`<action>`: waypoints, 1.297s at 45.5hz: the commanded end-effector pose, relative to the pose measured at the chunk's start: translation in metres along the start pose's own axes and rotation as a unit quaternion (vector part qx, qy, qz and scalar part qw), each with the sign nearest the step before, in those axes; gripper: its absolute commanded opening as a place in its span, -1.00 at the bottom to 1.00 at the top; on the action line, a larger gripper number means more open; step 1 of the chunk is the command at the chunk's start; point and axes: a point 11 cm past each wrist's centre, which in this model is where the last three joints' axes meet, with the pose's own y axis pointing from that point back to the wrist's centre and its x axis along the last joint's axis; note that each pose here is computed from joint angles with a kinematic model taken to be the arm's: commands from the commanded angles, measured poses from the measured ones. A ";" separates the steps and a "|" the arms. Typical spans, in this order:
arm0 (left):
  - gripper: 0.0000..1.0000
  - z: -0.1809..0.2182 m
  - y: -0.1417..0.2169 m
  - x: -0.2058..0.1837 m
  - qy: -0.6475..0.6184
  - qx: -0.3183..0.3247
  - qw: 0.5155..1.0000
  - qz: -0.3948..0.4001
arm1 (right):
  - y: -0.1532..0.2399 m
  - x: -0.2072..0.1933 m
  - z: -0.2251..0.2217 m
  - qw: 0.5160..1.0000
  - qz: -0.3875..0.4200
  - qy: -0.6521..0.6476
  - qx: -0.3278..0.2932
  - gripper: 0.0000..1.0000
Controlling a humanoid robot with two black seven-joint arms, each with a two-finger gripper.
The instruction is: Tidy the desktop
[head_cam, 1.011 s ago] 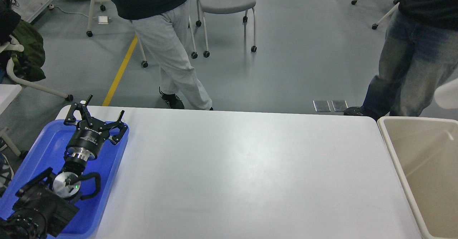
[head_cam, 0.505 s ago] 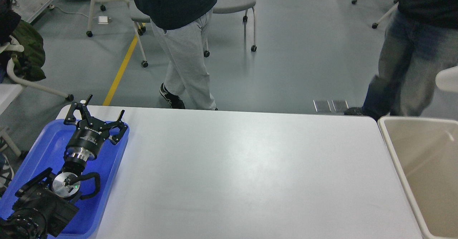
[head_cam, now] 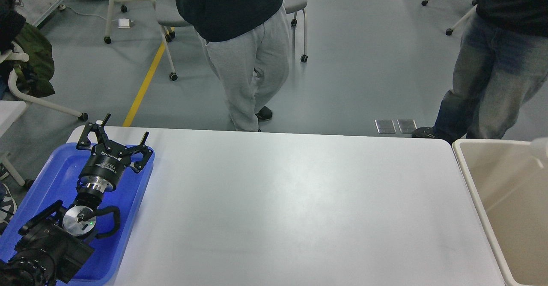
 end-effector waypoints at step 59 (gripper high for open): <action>1.00 0.001 0.000 0.001 -0.001 0.000 1.000 0.001 | 0.005 -0.054 0.038 0.944 0.007 -0.301 -0.136 1.00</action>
